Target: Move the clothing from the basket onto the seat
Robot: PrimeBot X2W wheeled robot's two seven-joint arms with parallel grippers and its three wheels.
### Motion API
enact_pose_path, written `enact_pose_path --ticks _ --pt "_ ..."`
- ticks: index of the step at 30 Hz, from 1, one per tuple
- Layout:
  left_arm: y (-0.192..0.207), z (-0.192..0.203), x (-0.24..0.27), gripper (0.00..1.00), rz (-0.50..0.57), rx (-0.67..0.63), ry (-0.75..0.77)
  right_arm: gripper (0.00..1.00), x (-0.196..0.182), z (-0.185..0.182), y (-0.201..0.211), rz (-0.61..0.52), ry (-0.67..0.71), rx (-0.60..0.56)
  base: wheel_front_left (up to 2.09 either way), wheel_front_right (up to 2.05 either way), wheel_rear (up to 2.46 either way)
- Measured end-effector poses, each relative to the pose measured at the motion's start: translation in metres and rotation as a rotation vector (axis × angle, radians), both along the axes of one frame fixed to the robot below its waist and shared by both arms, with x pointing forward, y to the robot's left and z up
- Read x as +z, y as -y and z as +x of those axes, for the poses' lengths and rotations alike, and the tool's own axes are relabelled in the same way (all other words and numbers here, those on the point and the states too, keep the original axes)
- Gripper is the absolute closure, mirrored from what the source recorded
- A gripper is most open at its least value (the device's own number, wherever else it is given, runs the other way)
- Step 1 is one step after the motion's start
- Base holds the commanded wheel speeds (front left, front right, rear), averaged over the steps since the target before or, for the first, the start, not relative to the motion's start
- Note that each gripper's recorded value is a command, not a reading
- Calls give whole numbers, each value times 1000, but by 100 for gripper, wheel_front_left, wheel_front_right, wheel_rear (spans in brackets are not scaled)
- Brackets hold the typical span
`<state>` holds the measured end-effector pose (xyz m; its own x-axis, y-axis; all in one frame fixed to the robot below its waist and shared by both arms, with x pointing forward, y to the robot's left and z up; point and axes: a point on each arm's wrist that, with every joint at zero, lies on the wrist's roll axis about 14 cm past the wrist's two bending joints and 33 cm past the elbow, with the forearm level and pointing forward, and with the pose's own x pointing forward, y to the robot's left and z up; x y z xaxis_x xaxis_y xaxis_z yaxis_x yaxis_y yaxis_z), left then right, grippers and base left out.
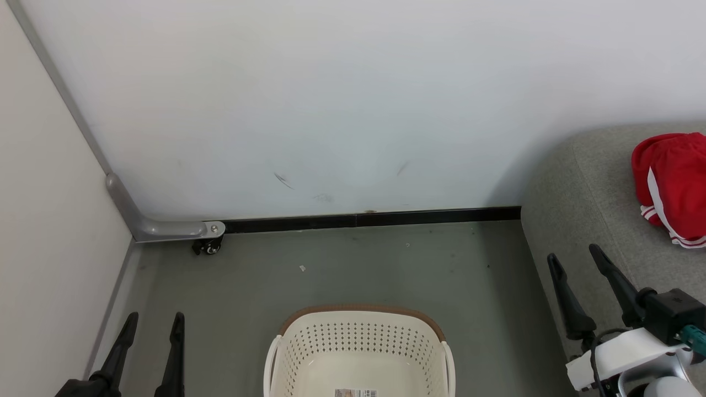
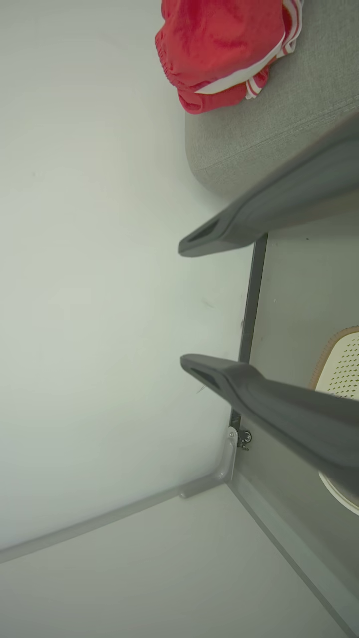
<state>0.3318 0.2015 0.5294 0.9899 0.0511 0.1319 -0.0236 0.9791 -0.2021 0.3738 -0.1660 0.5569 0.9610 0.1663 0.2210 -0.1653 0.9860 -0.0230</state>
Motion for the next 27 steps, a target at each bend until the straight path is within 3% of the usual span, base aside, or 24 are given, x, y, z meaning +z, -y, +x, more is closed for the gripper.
enact_pose_path --ticks 14,15,22,27 --pt "0 -1 1 0 -3 2 9 0 0 -4 -2 4 0 0 0 0 0" --pt "0 -1 0 100 -5 1 4 100 -2 -4 -2 6 -5 0 0 0 0" --pt "14 -8 -32 100 -56 -6 -94 100 -45 -16 -10 38 -141 1 0 0 0" --pt "13 -9 -37 100 -100 -1 -113 100 -48 -18 -9 79 -152 -3 0 0 0"
